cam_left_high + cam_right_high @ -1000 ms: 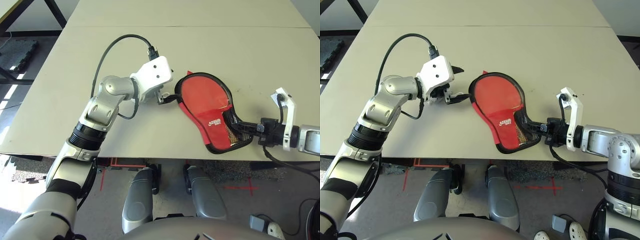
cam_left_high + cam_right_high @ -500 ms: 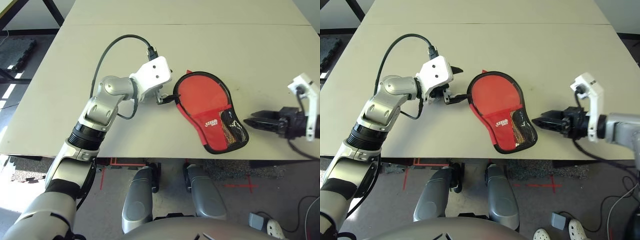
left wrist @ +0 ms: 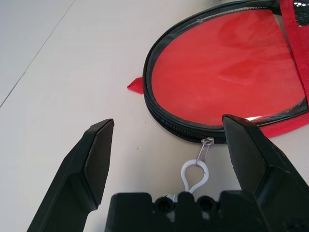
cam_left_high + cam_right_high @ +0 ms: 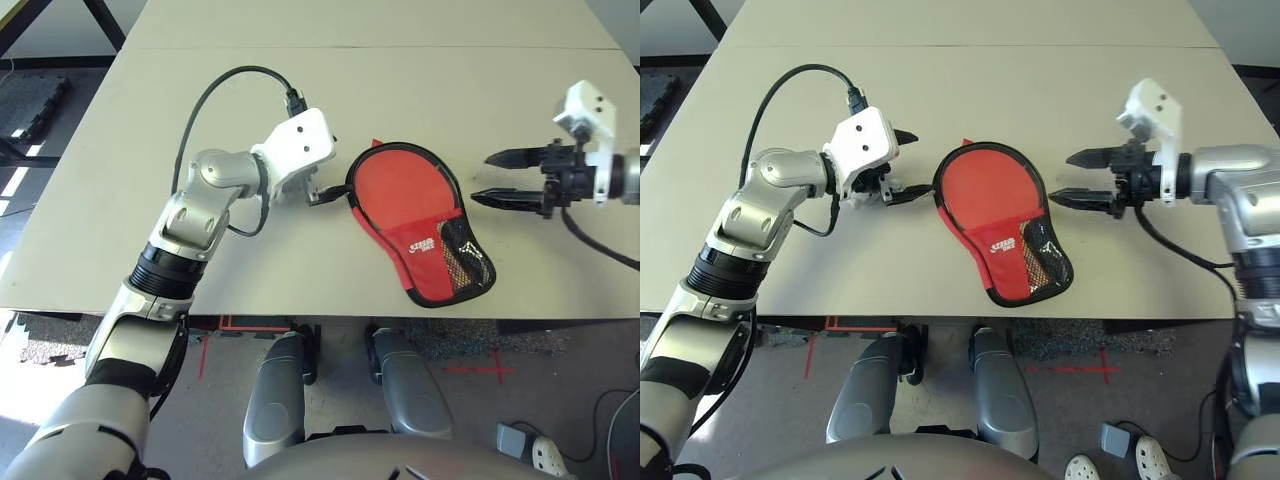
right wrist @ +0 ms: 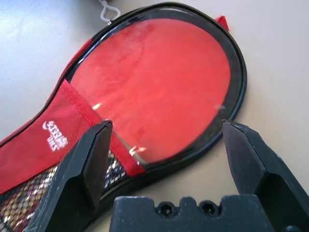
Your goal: Store the ping-pong paddle in its case and zip it.
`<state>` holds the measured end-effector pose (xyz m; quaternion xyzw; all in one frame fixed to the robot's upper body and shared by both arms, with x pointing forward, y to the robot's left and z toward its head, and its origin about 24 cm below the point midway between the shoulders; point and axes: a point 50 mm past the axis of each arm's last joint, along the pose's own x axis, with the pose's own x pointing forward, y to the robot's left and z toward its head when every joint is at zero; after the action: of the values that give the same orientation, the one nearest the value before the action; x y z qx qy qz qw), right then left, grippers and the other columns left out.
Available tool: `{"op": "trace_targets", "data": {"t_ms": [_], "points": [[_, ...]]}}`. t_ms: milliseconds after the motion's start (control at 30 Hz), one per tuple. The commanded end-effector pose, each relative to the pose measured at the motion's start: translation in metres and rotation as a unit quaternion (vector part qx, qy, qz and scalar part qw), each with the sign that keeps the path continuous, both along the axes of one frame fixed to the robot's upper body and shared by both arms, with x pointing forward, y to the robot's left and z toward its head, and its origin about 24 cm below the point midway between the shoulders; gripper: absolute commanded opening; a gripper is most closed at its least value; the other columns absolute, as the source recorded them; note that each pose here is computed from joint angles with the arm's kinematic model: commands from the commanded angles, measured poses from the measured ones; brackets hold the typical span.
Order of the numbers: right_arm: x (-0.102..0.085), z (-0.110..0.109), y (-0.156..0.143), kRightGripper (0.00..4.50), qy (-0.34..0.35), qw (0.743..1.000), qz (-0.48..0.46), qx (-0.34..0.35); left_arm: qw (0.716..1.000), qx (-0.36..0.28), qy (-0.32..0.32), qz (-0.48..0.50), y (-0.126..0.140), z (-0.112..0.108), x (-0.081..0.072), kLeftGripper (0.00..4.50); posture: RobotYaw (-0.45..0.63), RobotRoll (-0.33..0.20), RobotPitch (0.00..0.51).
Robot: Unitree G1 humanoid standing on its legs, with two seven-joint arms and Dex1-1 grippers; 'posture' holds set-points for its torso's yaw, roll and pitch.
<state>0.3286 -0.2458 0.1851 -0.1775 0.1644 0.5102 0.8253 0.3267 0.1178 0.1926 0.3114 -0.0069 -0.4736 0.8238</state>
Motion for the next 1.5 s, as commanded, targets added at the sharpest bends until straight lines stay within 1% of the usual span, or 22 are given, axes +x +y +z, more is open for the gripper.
{"op": "trace_targets", "data": {"t_ms": [33,133,233,400,467,567,633,700,867,967,1067,1167,1400,1500], "points": [[0.009,-0.011,0.006,4.46,0.007,1.000,0.009,-0.019,1.000,0.002,0.002,0.015,0.009,0.003,-0.002,4.50,-0.03,0.000,0.249],[0.017,-0.021,0.013,4.46,0.007,1.000,0.008,-0.027,1.000,0.003,0.000,0.031,0.018,0.009,-0.002,4.50,-0.02,0.000,0.251],[0.020,-0.032,0.018,4.46,0.014,0.999,0.009,-0.039,0.999,-0.002,0.000,0.045,0.028,0.017,-0.003,4.50,-0.01,0.000,0.252],[0.019,-0.049,0.023,4.46,0.031,0.998,0.016,-0.057,0.997,0.005,0.005,0.076,0.049,0.027,-0.004,4.50,0.00,0.000,0.251],[0.018,-0.055,0.025,4.46,0.037,0.997,0.018,-0.061,0.995,0.014,0.012,0.098,0.060,0.027,-0.004,4.50,0.00,0.000,0.249],[0.016,-0.059,0.026,4.46,0.040,0.997,0.021,-0.062,0.992,0.028,0.034,0.119,0.069,0.022,-0.004,4.50,0.00,0.000,0.248],[0.015,-0.059,0.027,4.46,0.039,0.997,0.022,-0.063,0.991,0.031,0.041,0.126,0.070,0.020,-0.005,4.50,0.00,0.000,0.247],[0.015,-0.060,0.026,4.46,0.039,0.997,0.022,-0.065,0.989,0.040,0.058,0.133,0.071,0.013,-0.005,4.50,0.00,0.000,0.246],[0.013,-0.062,0.025,4.46,0.037,0.997,0.018,-0.070,0.986,0.042,0.094,0.135,0.066,-0.001,-0.006,4.50,-0.01,0.000,0.245],[0.013,-0.063,0.025,4.46,0.035,0.997,0.015,-0.073,0.982,0.056,0.113,0.144,0.065,-0.011,-0.005,4.50,-0.02,0.000,0.244],[0.012,-0.063,0.025,4.46,0.033,0.997,0.013,-0.073,0.980,0.053,0.128,0.144,0.062,-0.015,-0.004,4.50,-0.02,0.000,0.243],[0.011,-0.064,0.024,4.50,0.031,0.997,0.009,-0.074,0.978,0.051,0.148,0.135,0.058,-0.019,-0.006,3.90,-0.03,0.000,0.244],[0.010,-0.065,0.024,4.50,0.029,0.997,0.003,-0.074,0.974,0.064,0.184,0.113,0.054,-0.026,-0.014,1.30,-0.03,0.000,0.248],[0.009,-0.067,0.024,4.50,0.029,0.997,0.001,-0.075,0.975,0.069,0.184,0.105,0.054,-0.025,-0.015,0.31,-0.03,0.000,0.249]]}}
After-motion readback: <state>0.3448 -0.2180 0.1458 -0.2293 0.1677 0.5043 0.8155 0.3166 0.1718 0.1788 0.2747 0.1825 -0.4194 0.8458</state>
